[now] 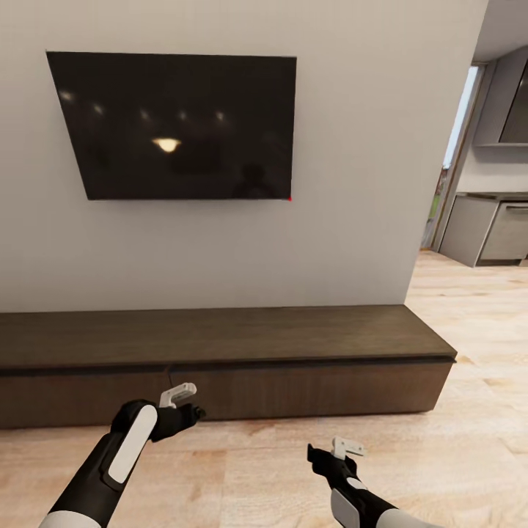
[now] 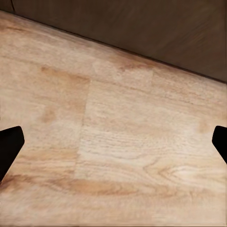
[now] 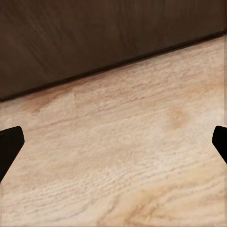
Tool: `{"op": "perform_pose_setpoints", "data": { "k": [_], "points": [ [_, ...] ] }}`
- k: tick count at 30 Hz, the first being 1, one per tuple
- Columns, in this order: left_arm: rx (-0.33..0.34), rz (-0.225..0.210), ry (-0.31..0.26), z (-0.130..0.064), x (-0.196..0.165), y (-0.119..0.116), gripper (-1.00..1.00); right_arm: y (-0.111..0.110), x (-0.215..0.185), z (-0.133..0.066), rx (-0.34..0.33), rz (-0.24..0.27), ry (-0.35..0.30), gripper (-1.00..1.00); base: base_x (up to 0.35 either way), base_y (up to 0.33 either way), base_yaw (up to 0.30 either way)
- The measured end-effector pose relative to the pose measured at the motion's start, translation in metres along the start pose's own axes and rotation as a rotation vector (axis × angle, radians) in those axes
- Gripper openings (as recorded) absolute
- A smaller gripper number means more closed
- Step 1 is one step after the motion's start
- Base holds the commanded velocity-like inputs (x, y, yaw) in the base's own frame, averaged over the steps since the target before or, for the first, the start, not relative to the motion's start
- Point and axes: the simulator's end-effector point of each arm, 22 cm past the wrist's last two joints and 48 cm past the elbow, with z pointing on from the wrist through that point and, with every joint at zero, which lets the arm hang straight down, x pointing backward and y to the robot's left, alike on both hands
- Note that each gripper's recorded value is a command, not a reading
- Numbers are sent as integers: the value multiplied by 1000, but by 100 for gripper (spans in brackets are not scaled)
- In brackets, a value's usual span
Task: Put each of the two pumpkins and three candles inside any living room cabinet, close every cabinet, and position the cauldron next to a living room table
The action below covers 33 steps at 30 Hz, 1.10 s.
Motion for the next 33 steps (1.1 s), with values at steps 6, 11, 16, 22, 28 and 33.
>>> {"op": "perform_pose_setpoints", "data": {
  "k": [6, 11, 16, 22, 28, 33],
  "points": [
    [1, 6, 16, -2, 2, -1, 100, 0, -3, -1, 1, 6, -4, 100, 0, 0, 1],
    [-1, 5, 18, -2, 2, 1, 100, 3, -2, -1, -2, 5, -2, 100, 0, 50, 145],
    [-3, -5, 17, -2, 1, 4, 100, 4, -2, -1, -3, 6, -1, 100, -60, 222, 257],
    [-7, -50, 6, -4, -5, 15, 100, 5, -1, -1, -4, 6, 1, 100, -134, 271, 273],
    [-8, -54, 5, -5, -6, 16, 100, 5, -1, -1, -5, 4, 1, 100, -120, 284, 275],
    [-9, -54, 6, -5, -5, 17, 100, 5, -1, -1, -6, 2, 0, 100, -111, 288, 275]
  ]
}}
